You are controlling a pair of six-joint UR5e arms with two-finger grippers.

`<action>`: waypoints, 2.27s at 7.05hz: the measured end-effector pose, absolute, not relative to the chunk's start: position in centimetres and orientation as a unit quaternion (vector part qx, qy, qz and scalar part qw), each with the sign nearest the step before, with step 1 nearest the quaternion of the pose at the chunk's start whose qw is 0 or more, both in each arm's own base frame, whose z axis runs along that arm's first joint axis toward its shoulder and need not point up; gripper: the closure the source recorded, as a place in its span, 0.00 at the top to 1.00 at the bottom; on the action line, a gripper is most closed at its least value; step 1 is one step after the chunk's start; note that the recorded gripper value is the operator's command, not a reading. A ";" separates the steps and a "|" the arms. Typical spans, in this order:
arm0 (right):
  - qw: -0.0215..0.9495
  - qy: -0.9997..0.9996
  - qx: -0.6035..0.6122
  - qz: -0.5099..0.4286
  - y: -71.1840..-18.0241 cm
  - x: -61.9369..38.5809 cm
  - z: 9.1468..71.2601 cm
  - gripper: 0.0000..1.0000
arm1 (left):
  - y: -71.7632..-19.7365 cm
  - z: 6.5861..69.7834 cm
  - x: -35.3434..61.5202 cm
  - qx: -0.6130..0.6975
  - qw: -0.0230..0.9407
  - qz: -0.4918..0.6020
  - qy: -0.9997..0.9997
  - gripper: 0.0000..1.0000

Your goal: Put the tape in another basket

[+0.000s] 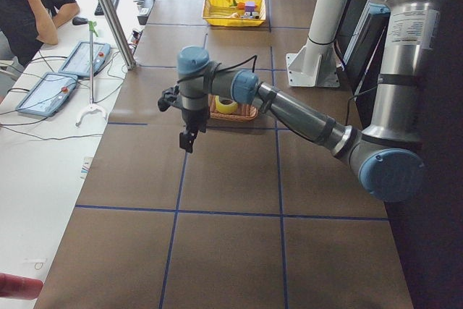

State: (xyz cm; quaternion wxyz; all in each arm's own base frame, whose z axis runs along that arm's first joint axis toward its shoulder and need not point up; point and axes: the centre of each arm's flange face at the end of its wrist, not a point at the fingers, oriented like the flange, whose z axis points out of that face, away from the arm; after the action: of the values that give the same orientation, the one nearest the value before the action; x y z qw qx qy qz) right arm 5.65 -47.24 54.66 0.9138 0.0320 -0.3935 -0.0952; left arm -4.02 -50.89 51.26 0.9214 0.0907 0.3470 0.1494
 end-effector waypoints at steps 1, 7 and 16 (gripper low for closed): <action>0.912 -0.395 0.016 -0.109 -46.7 6.9 58.9 1.00 | -51.2 56.7 -8.3 0.080 0.914 0.150 0.368 1.00; 0.919 -0.381 -0.034 -0.092 -46.6 6.0 63.0 1.00 | -50.2 62.2 -9.2 0.010 0.918 0.059 0.393 1.00; 0.919 -0.381 -0.043 -0.095 -46.3 5.1 63.9 1.00 | -48.3 63.7 -6.8 -0.021 0.910 0.044 0.411 1.00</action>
State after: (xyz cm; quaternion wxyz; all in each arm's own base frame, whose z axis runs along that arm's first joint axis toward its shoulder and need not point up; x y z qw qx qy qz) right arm 5.09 -46.25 63.93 0.9185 -0.0428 -0.3813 -0.0955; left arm -6.85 -48.31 63.68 0.9102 -0.0210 0.4113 0.0436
